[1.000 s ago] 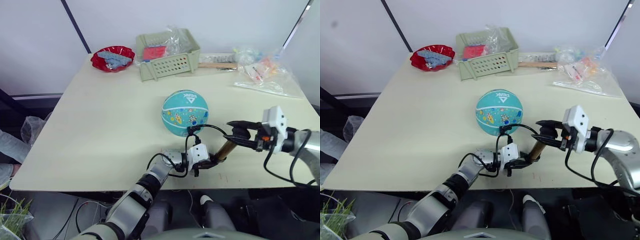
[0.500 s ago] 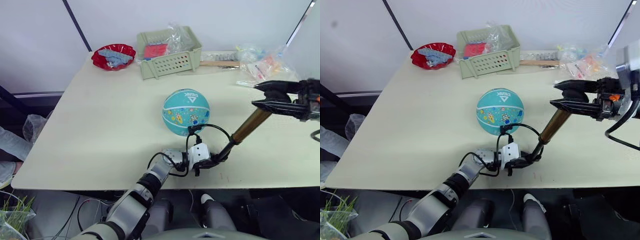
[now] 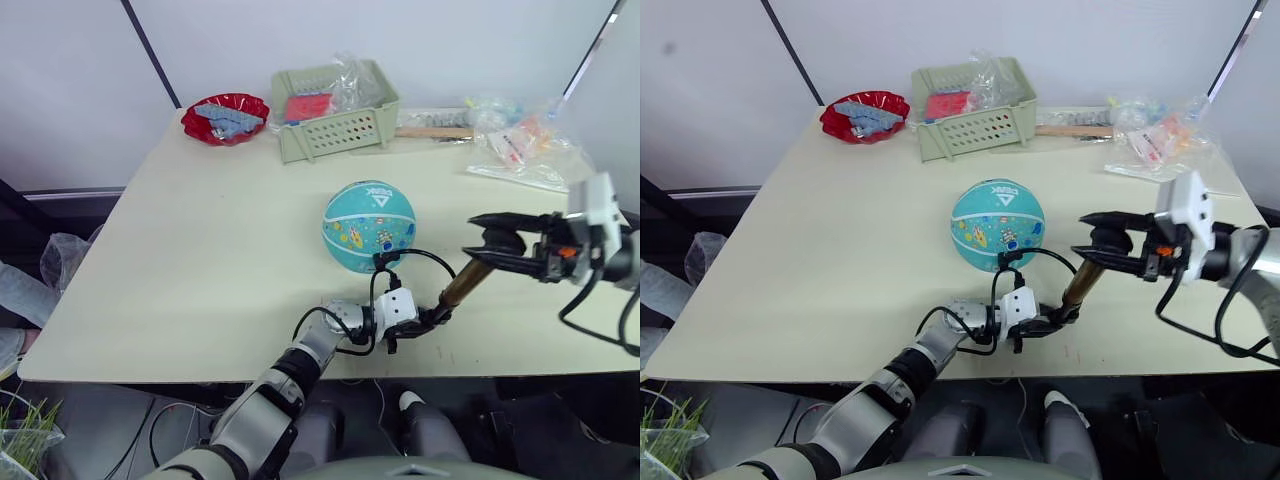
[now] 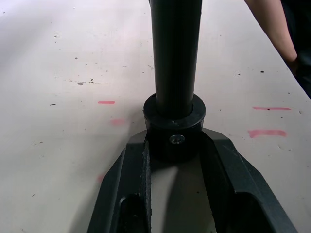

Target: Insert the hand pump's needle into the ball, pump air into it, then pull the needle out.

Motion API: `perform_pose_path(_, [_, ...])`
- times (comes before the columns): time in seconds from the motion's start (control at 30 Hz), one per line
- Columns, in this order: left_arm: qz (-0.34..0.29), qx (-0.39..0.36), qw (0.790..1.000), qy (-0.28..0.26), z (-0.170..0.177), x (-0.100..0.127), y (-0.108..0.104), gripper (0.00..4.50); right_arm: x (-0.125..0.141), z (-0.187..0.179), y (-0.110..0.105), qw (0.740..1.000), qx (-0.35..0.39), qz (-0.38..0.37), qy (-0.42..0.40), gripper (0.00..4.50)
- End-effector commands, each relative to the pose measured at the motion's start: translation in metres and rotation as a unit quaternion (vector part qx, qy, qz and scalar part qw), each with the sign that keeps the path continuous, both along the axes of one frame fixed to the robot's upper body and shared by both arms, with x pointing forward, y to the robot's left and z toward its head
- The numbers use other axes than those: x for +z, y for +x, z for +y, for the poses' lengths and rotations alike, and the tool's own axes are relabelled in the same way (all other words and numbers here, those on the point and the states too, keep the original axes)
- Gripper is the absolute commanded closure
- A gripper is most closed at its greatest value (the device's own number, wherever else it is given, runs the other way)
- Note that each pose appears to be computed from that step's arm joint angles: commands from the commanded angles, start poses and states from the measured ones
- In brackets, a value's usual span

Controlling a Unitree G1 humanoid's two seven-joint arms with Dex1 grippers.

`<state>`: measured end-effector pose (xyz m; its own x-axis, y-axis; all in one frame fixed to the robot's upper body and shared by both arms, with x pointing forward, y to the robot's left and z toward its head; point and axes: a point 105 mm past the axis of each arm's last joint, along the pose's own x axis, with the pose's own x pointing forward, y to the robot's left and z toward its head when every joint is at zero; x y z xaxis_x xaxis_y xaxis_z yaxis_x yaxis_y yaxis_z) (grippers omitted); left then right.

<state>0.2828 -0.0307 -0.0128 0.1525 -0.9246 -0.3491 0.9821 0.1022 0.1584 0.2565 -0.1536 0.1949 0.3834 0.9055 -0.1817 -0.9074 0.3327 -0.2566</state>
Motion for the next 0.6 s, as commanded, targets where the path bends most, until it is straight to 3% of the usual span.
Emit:
perform_pose_path(0.03, [0.063, 0.013, 0.996, 0.069, 0.026, -0.042, -0.016, 3.45, -0.041, 0.004, 0.001, 0.999, -0.009, 0.043, -0.026, 2.83])
perform_pose_path(0.3, [0.063, 0.015, 0.995, 0.070, 0.026, -0.042, -0.016, 3.45, -0.067, 0.008, 0.001, 0.999, -0.009, 0.043, -0.030, 2.83])
perform_pose_path(0.6, [0.062, 0.014, 0.995, 0.071, 0.027, -0.043, -0.015, 3.45, 0.019, -0.005, 0.005, 1.000, 0.004, -0.015, 0.016, 2.83])
